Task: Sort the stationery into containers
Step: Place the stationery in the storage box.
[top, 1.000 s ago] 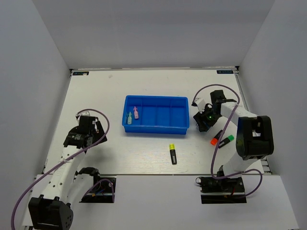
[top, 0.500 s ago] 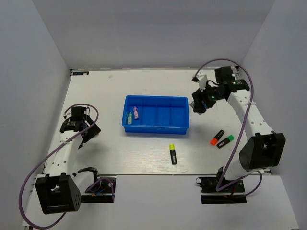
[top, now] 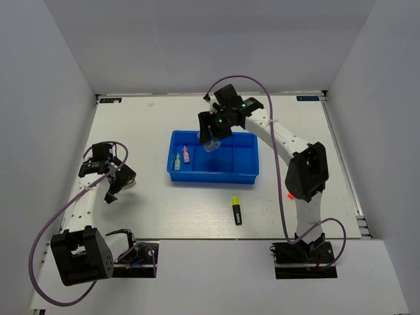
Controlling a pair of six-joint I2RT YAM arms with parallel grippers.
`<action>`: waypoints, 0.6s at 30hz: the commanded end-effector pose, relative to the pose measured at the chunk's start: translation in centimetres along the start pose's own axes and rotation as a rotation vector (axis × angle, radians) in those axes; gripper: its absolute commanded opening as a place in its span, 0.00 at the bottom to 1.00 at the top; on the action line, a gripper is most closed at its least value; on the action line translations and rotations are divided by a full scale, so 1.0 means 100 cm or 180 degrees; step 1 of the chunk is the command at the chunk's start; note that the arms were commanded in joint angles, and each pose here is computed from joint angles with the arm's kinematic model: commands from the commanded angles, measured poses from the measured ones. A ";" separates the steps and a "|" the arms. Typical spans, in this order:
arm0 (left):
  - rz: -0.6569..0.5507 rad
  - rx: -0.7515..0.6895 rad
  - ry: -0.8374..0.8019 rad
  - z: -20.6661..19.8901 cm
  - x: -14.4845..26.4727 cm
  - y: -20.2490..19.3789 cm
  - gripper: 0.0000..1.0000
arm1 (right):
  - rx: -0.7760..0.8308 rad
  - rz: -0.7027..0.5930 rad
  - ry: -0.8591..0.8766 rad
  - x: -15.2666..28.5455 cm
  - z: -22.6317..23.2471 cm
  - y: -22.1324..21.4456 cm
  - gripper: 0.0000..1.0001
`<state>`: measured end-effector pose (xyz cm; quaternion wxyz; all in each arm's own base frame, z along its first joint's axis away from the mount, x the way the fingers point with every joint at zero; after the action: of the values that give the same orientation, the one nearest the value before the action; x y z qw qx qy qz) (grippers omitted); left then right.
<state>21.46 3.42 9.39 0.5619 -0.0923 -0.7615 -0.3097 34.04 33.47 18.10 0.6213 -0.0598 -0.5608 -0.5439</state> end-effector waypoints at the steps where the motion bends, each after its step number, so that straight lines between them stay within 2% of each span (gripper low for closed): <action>1: -0.0089 0.0072 -0.0092 -0.006 0.009 0.009 1.00 | -0.0592 -0.0504 -0.0548 -0.001 -0.013 0.044 0.00; 4: -0.0092 0.0033 -0.0063 -0.001 0.008 0.009 1.00 | -0.0790 -0.0572 -0.0869 -0.020 -0.029 0.040 0.00; 7: -0.0089 0.0011 -0.0048 0.002 0.006 0.009 1.00 | -0.0952 -0.0440 -0.1022 -0.036 -0.036 0.027 0.00; 18: -0.0030 0.0023 -0.0020 0.007 -0.005 0.002 1.00 | -0.1022 -0.0185 -0.0875 -0.073 -0.014 0.006 0.01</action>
<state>20.98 3.95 8.78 0.5676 -0.0912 -0.7585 -0.3070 36.70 35.60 10.58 0.5153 -0.2359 -0.5588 -0.6054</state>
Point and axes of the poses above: each gripper's point midway between its finger pads, its own x axis back along the fingers, its own z axis along the line the jaws close on, y = z × x, the point moved 1 cm from there along x, back along the fingers, and after that the axes turned 5 degrees about x, right-handed, at the moved point
